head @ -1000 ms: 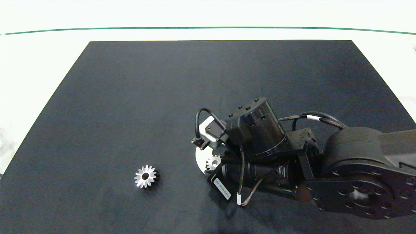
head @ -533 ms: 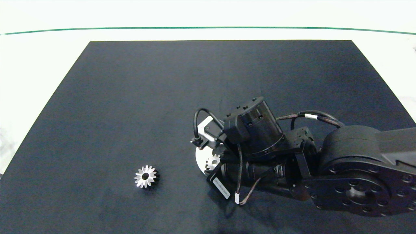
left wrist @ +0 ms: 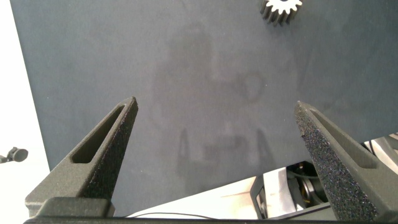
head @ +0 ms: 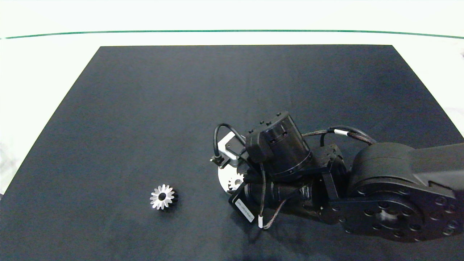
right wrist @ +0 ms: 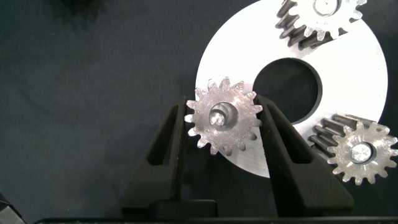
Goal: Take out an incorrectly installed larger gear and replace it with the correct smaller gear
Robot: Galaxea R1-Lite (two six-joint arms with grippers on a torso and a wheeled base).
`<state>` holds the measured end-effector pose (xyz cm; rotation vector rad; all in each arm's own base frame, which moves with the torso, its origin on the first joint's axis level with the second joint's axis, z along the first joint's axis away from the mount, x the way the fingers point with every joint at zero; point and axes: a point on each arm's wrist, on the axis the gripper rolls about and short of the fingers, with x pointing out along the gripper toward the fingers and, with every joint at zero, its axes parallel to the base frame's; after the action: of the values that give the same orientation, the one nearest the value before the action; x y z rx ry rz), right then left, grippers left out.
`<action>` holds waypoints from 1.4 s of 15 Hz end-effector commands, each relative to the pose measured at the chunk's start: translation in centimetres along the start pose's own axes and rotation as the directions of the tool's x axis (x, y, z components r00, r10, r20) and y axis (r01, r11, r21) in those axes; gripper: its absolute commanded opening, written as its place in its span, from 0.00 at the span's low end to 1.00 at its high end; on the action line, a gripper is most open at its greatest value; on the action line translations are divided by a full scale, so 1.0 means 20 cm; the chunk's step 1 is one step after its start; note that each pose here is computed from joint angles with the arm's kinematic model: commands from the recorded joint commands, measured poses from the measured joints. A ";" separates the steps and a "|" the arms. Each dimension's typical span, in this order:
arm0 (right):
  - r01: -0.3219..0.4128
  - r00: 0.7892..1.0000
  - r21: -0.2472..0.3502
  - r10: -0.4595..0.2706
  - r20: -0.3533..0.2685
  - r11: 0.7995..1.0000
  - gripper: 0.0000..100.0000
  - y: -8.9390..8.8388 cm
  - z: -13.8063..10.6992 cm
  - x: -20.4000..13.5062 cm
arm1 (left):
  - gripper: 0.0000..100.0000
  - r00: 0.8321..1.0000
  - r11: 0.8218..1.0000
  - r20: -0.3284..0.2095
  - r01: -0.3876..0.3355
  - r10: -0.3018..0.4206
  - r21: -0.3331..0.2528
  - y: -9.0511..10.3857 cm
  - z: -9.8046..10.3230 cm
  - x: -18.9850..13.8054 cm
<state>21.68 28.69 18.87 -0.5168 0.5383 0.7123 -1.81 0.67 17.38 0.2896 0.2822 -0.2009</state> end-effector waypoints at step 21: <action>0.057 0.998 0.016 -0.058 0.016 0.998 1.00 -0.05 -0.03 -0.14 | 1.00 1.000 0.999 -0.006 -0.001 0.001 0.037 -0.01 -0.03 0.00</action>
<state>20.84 27.54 19.23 -0.5297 0.5398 0.6752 -1.97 0.71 16.62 0.3256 0.2813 -0.2045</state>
